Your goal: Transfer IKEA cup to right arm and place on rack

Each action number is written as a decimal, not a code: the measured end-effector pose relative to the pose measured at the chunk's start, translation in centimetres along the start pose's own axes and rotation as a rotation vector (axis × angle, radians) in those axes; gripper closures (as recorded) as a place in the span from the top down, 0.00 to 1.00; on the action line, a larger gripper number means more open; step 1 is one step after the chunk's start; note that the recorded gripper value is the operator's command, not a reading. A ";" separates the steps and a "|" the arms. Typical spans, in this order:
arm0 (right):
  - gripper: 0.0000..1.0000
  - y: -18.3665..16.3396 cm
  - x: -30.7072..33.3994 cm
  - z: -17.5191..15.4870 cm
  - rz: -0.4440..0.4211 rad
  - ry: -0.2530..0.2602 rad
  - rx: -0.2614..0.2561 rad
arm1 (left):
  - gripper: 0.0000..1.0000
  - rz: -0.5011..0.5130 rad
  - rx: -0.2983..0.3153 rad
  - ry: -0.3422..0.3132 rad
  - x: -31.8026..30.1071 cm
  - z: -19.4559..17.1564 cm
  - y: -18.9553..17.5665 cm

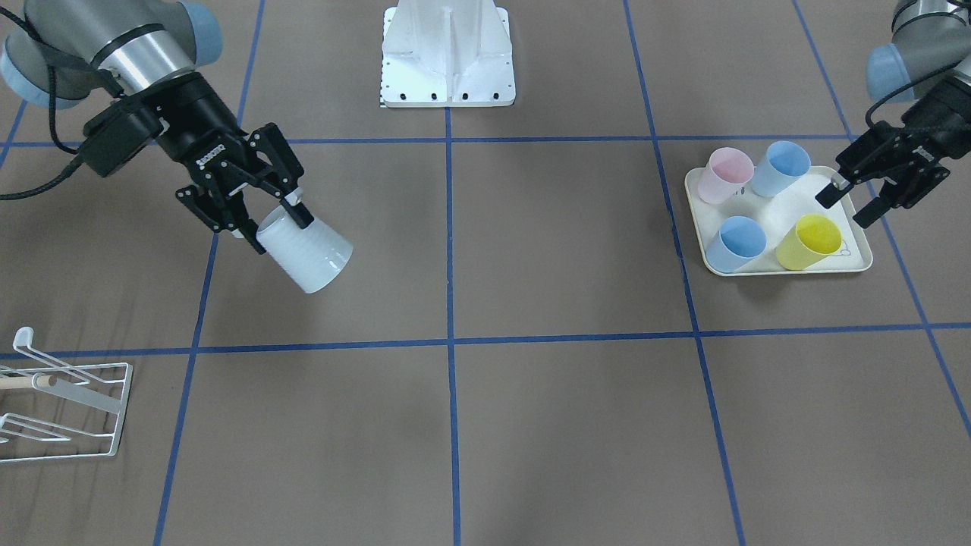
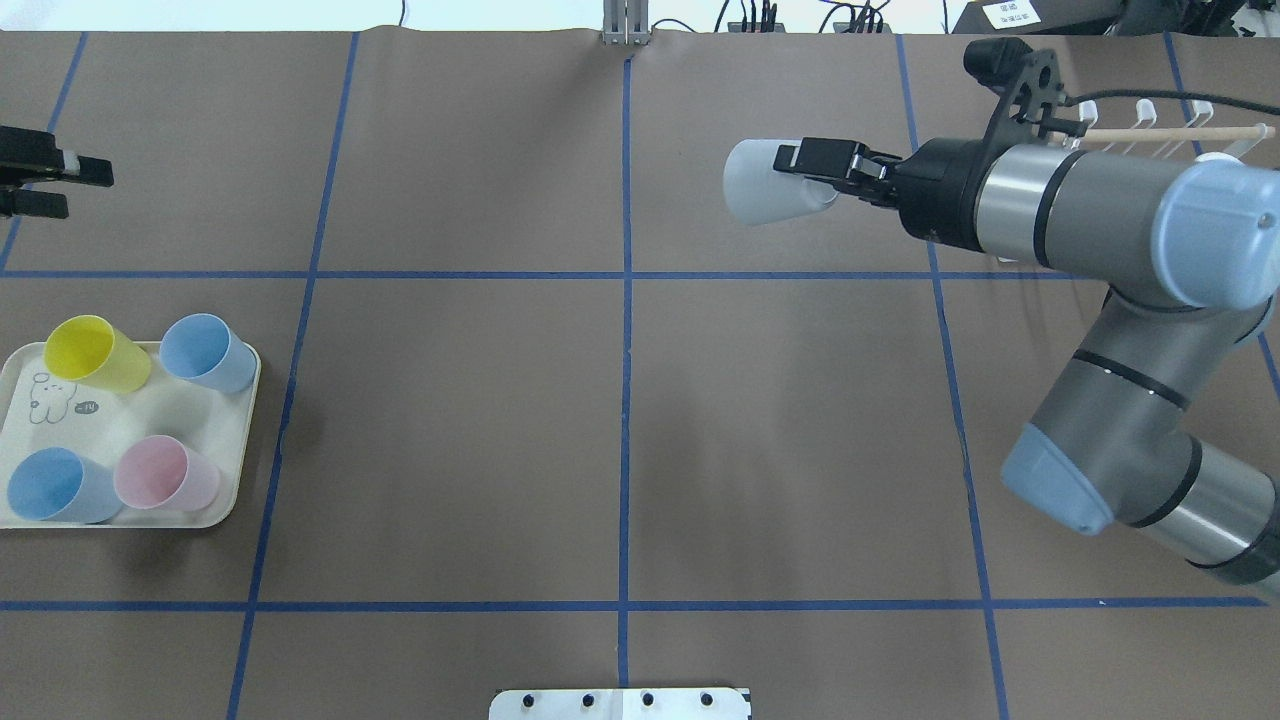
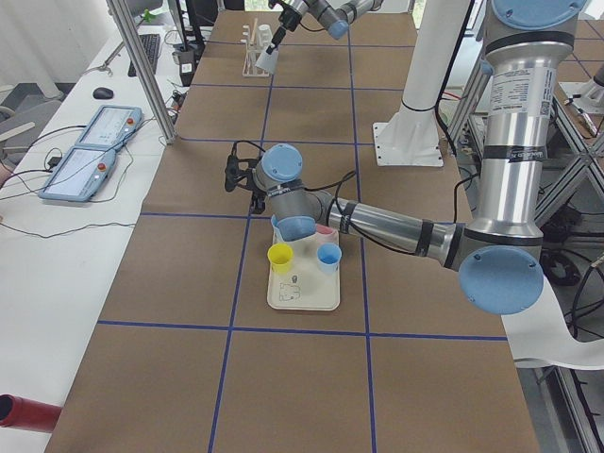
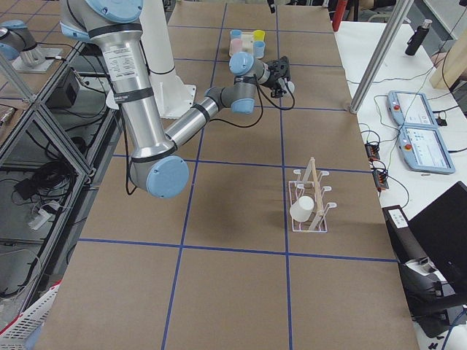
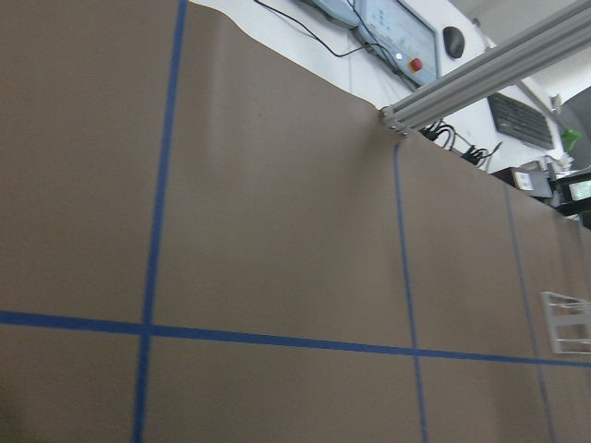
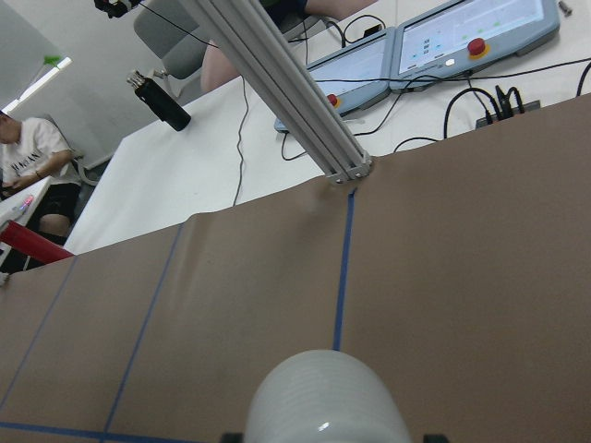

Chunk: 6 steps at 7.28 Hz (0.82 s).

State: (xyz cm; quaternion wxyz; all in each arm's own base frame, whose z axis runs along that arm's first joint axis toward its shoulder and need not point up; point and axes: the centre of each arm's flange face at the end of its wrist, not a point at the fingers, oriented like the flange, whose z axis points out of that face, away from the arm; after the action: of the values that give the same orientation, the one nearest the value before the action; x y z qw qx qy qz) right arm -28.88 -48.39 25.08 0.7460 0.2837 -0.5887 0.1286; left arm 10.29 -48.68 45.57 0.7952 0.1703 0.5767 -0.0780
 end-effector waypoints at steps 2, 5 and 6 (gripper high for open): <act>0.10 -4.9 6.0 -3.1 -0.116 0.130 -0.090 | 0.99 0.041 0.008 -0.098 -3.5 -0.3 0.2; 0.09 -8.6 17.0 -8.7 -0.232 0.325 -0.224 | 0.99 0.081 0.018 -0.172 -6.0 -0.3 1.0; 0.09 -9.1 19.9 -10.0 -0.282 0.381 -0.276 | 0.99 0.083 0.019 -0.178 -6.1 -0.3 1.1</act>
State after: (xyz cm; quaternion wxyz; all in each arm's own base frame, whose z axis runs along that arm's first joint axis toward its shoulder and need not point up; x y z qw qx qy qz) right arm -10.55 -52.79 40.08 0.8854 0.2294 -0.4042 -0.0069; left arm 8.38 -47.94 51.46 0.8443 0.1938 0.4953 -0.0652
